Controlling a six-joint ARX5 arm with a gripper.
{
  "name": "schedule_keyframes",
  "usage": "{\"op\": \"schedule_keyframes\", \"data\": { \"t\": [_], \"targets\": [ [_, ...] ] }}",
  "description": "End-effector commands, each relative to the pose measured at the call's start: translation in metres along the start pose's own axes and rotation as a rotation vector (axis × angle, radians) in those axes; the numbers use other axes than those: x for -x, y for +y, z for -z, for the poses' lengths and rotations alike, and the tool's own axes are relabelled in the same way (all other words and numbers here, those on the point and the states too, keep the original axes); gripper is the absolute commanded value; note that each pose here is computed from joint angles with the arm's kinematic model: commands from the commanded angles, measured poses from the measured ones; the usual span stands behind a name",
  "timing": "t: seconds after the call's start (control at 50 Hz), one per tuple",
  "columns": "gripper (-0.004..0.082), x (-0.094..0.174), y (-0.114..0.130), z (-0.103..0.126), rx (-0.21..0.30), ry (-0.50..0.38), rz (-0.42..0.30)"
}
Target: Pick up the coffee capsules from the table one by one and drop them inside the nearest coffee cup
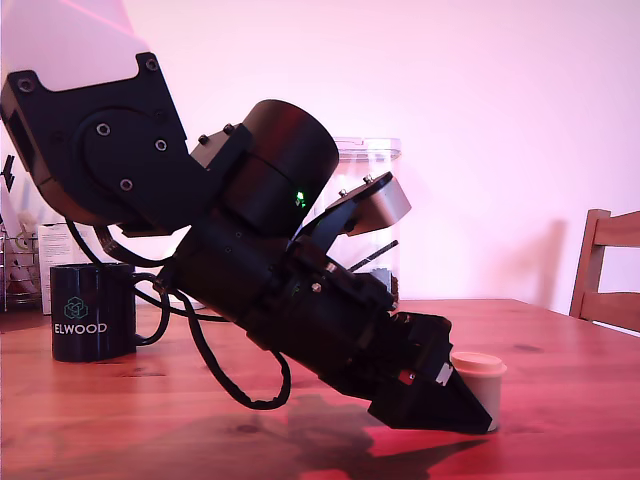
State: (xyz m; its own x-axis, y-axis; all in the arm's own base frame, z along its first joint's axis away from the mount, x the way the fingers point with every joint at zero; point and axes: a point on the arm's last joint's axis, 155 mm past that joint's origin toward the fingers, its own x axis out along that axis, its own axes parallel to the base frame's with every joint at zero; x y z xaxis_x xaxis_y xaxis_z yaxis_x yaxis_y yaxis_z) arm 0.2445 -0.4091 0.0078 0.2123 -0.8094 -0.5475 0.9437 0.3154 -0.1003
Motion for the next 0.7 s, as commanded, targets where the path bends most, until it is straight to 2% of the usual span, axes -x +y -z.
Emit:
{"op": "schedule_keyframes", "data": {
  "t": [0.0, 0.1, 0.14, 0.26, 0.32, 0.46, 0.68],
  "targets": [
    [0.0365, 0.006, 0.0, -0.001, 0.011, -0.003, -0.005],
    [0.0571, 0.007, -0.002, 0.0, 0.027, -0.021, 0.008],
    [0.0606, 0.009, -0.001, 0.0, 0.035, -0.03, 0.005],
    [0.0612, 0.015, 0.004, -0.006, 0.043, -0.1, -0.011],
    [0.0612, 0.018, 0.006, -0.008, 0.063, -0.128, -0.015],
    [0.0611, 0.019, 0.002, -0.009, 0.059, -0.136, 0.009],
    [0.0608, 0.019, 0.001, -0.011, 0.05, -0.144, 0.01]
  ]
}}
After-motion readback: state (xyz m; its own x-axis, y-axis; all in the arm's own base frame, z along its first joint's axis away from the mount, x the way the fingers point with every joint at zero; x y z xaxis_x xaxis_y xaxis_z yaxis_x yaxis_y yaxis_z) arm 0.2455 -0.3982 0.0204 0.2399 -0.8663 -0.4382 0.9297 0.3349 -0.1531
